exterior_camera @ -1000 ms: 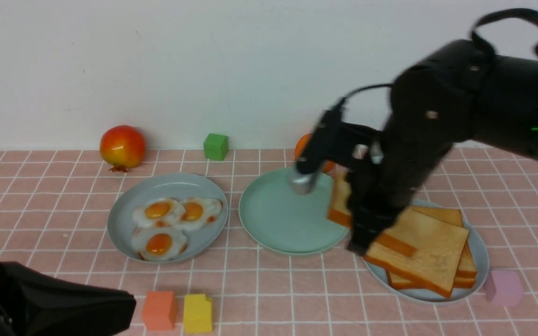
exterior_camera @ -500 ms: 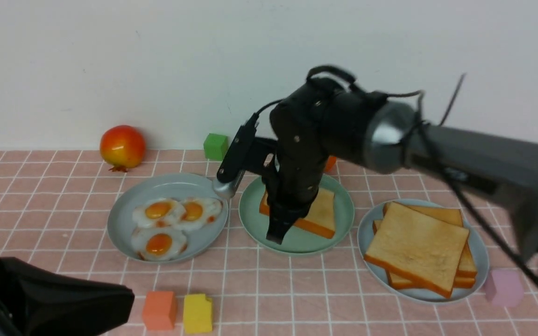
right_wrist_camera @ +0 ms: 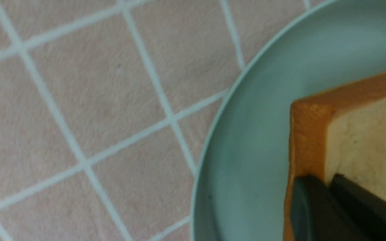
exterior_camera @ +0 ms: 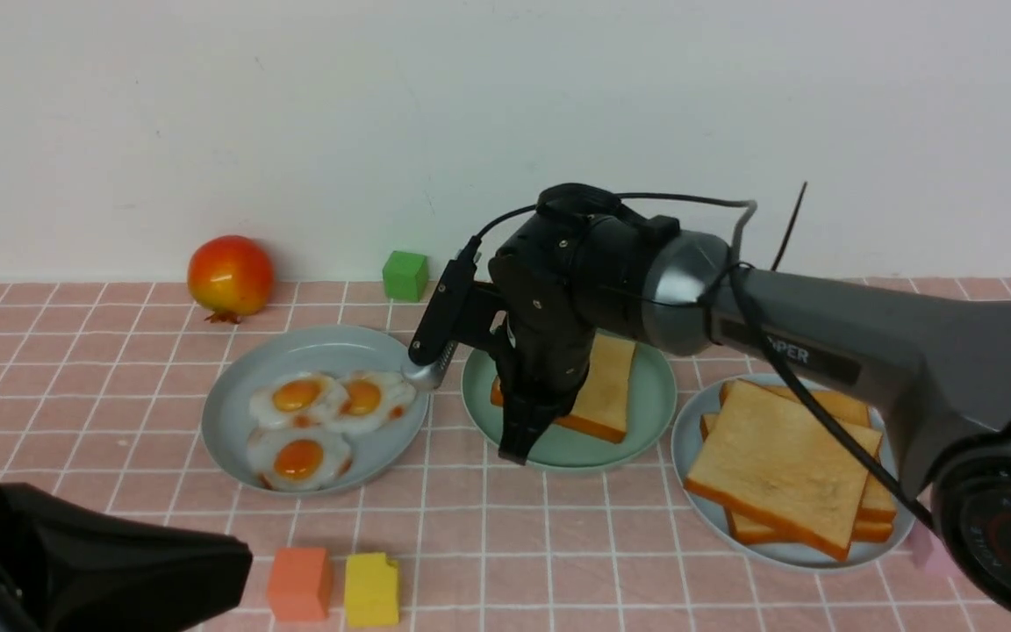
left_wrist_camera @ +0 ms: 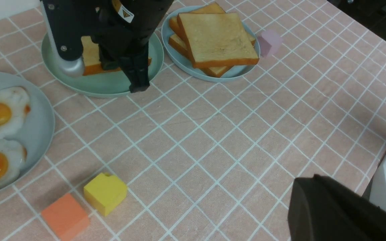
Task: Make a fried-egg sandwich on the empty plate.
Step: Use your right arm to place a slice of bread in the middle empty plate, then grab a fried egg with your left arm
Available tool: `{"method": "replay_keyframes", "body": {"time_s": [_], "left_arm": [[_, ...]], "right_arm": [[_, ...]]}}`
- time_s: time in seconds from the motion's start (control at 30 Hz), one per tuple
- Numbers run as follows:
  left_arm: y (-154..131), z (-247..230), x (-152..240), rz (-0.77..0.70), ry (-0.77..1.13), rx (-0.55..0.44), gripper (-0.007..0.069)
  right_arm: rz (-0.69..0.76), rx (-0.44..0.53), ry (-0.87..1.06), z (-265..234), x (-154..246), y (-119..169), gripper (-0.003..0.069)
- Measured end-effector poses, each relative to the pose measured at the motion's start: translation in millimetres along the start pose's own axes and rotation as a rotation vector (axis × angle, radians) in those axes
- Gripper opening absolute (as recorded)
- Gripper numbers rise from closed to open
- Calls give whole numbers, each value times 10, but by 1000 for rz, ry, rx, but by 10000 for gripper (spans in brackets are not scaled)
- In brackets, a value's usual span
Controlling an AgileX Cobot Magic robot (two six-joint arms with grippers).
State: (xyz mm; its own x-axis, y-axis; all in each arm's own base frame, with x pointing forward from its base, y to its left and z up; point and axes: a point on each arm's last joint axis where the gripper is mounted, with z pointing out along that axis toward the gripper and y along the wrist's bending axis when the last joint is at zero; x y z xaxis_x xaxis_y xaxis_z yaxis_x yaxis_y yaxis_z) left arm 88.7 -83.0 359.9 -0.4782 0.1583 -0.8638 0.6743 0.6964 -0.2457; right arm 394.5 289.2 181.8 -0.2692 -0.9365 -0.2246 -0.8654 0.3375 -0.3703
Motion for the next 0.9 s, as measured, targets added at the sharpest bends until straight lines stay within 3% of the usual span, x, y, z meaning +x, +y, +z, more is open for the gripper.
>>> {"method": "replay_keyframes", "body": {"time_s": [0.1, 0.13, 0.2, 0.23, 0.33, 0.5, 0.7, 0.77, 0.8, 0.83, 0.9], "left_arm": [[0, 0, 0, 0, 0, 0, 13], [0, 0, 1, 0, 1, 0, 13], [-1, 0, 2, 0, 2, 1, 13], [-1, 0, 4, 0, 4, 1, 13], [-4, 0, 10, -1, 11, 4, 13], [4, 6, 13, -9, 16, -2, 13], [199, 222, 12, -106, 129, -134, 13], [365, 414, -66, -146, 220, -248, 13], [392, 450, -70, -143, 236, -263, 13], [498, 600, -144, -149, 286, -323, 13], [547, 682, -186, -143, 308, -345, 13]], "right_arm": [[6, 2, -4, 0, -4, -2, 106], [6, 2, -4, 0, -4, -2, 178], [6, 1, -3, 0, -2, -1, 212], [7, -1, 2, 0, 2, 1, 287], [7, -13, 27, -25, 20, 15, 417], [54, -25, 57, -344, -3, 62, 491], [257, -53, 36, -1280, 60, 72, 381], [376, -86, -38, -1766, 210, 64, 245], [378, -84, -42, -1798, 227, 61, 235], [429, -115, -85, -2100, 399, 120, 129], [445, -130, -96, -2228, 501, 172, 90]]}}
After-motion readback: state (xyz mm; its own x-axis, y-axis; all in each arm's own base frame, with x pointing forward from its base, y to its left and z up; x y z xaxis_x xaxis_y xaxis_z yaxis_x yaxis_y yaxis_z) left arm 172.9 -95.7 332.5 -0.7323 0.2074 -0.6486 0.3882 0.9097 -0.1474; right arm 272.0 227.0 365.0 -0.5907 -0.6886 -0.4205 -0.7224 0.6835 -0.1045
